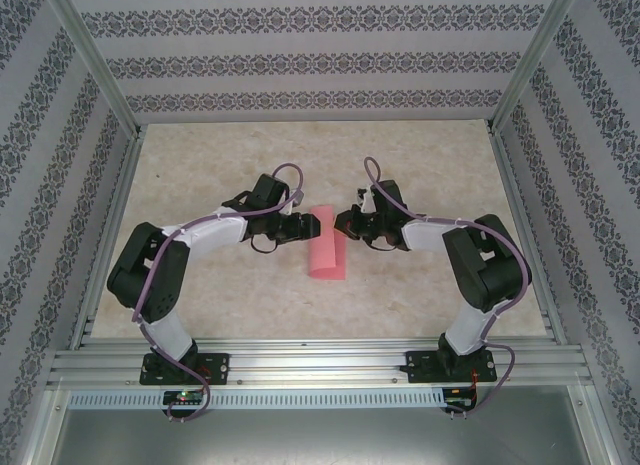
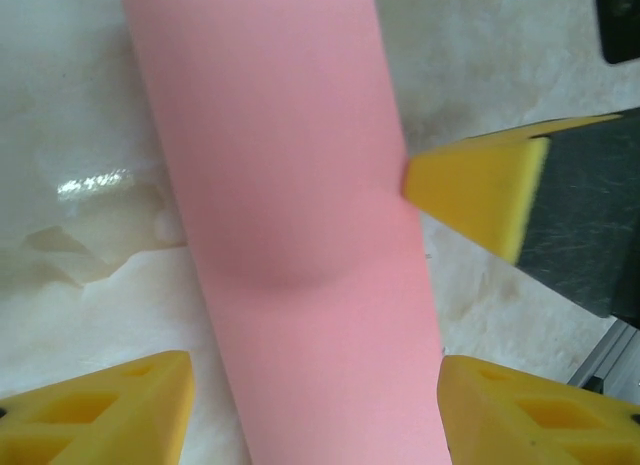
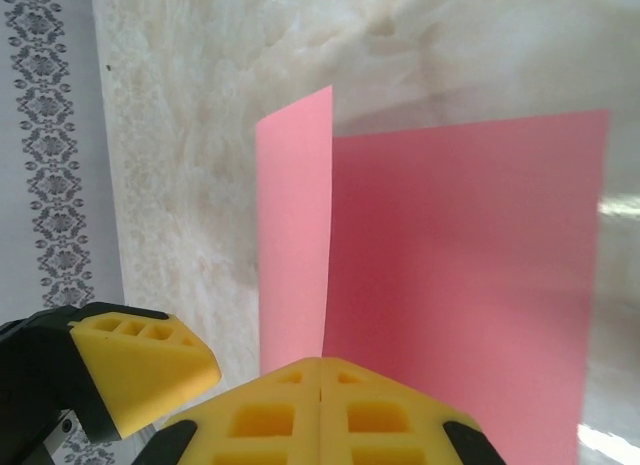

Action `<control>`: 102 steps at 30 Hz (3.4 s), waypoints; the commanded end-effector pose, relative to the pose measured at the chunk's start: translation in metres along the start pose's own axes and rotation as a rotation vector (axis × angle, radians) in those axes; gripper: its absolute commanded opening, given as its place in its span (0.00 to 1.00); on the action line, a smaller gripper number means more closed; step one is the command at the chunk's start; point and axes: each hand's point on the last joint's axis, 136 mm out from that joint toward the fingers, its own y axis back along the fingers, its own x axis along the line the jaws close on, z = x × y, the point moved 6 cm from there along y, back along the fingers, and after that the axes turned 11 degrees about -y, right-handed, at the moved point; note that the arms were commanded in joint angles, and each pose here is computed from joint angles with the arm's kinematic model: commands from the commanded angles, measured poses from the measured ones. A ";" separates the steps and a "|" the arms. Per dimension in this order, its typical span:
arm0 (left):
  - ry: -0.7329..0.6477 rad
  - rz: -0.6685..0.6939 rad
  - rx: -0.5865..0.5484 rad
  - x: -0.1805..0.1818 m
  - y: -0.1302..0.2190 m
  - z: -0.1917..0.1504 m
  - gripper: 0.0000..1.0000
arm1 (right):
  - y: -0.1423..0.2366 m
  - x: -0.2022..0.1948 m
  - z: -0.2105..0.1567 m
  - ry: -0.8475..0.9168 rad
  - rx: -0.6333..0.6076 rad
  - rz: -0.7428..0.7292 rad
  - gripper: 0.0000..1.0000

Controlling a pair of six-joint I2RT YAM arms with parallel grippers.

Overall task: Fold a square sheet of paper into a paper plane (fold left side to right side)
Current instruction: First fold in half a square sheet of paper at the center of the table.

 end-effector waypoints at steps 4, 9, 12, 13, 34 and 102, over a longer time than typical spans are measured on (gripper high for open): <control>0.056 -0.015 0.040 0.004 -0.017 0.003 0.66 | 0.011 -0.014 0.000 -0.003 -0.033 -0.049 0.00; 0.072 -0.014 0.065 0.006 -0.028 0.003 0.65 | 0.011 -0.020 0.000 -0.011 -0.033 -0.071 0.00; 0.071 -0.013 0.073 0.005 -0.033 0.003 0.63 | 0.011 -0.022 0.001 -0.016 -0.039 -0.080 0.00; 0.072 -0.012 0.076 0.005 -0.034 0.003 0.63 | 0.011 -0.022 0.002 -0.019 -0.039 -0.082 0.00; 0.059 0.071 0.144 0.009 -0.050 -0.004 0.54 | 0.010 -0.020 0.011 -0.004 -0.053 -0.108 0.12; 0.121 0.196 0.218 0.011 -0.066 -0.005 0.60 | 0.049 -0.022 0.010 0.038 -0.153 -0.198 0.53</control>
